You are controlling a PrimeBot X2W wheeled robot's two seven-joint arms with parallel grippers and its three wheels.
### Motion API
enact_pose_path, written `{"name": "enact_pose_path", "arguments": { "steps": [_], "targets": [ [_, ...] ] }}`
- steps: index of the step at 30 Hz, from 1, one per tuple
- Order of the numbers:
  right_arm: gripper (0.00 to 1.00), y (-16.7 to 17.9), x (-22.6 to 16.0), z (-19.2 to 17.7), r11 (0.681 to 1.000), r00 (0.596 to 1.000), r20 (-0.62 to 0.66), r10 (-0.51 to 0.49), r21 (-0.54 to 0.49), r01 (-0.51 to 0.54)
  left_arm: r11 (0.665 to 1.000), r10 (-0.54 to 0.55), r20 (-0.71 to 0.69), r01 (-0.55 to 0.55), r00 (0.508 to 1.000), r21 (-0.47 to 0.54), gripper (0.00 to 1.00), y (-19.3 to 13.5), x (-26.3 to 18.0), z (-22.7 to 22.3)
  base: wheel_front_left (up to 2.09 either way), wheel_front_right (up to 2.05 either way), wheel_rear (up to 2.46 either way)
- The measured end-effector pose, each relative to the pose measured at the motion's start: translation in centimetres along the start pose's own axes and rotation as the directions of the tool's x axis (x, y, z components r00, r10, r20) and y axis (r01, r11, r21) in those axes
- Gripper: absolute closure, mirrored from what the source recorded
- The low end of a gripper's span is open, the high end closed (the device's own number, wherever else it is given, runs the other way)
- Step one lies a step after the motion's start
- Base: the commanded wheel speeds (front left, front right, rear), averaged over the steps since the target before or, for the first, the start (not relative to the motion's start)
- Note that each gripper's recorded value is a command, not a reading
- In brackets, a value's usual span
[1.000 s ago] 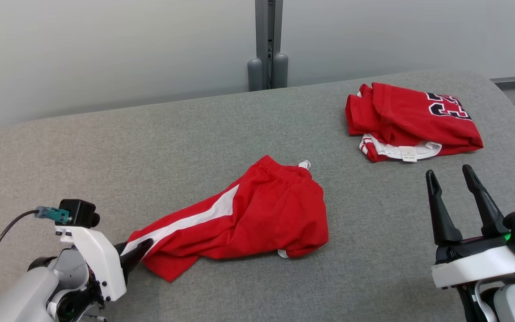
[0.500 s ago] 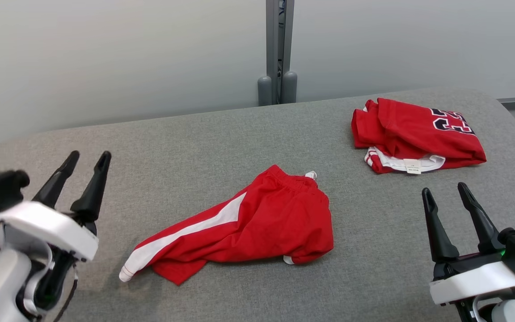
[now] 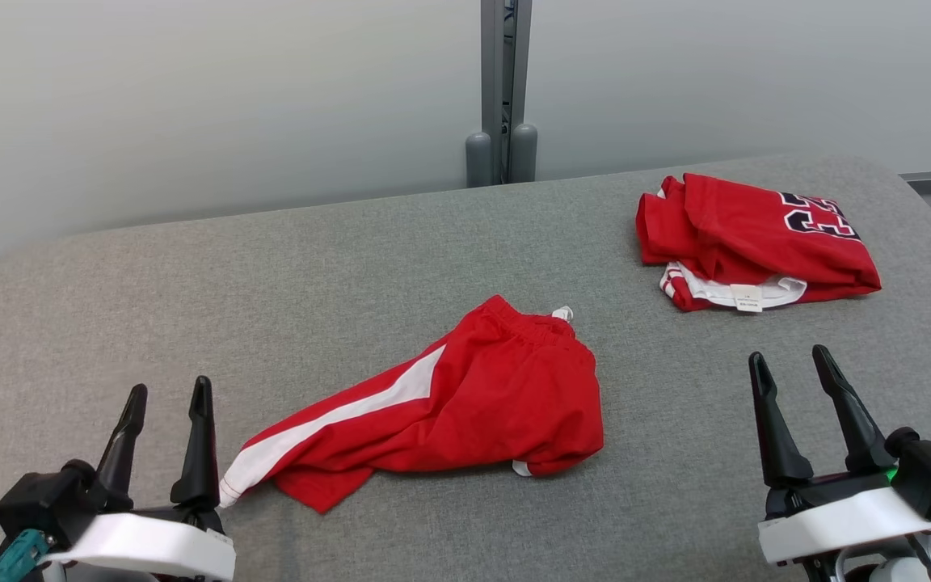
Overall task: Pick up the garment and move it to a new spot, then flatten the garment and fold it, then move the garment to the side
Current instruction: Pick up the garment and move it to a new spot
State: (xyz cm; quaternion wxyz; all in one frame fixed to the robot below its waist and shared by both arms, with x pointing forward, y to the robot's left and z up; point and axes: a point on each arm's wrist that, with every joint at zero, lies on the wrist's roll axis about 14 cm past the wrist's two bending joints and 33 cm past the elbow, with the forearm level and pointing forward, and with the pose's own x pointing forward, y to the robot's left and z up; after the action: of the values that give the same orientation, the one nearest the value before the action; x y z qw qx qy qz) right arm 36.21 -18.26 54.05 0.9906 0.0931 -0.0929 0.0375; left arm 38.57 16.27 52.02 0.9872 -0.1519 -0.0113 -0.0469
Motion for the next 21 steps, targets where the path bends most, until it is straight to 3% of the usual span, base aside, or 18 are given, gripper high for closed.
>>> {"name": "enact_pose_path", "arguments": {
  "steps": [6,21],
  "targets": [
    [0.0,0.4,-0.2,-0.5,1.0,1.0,-0.016,0.012,-0.01,-0.012,0.997,0.046,0.069,-0.05,0.997,0.061,0.0,0.8,-1.4,0.5,0.0,0.0,0.0],
    [0.0,0.6,-0.3,-1.1,1.0,0.999,-0.031,0.014,-0.002,-0.014,0.996,0.065,0.057,-0.069,0.996,0.064,0.0,1.8,-3.0,-1.1,0.0,0.0,0.0]
  ]
}}
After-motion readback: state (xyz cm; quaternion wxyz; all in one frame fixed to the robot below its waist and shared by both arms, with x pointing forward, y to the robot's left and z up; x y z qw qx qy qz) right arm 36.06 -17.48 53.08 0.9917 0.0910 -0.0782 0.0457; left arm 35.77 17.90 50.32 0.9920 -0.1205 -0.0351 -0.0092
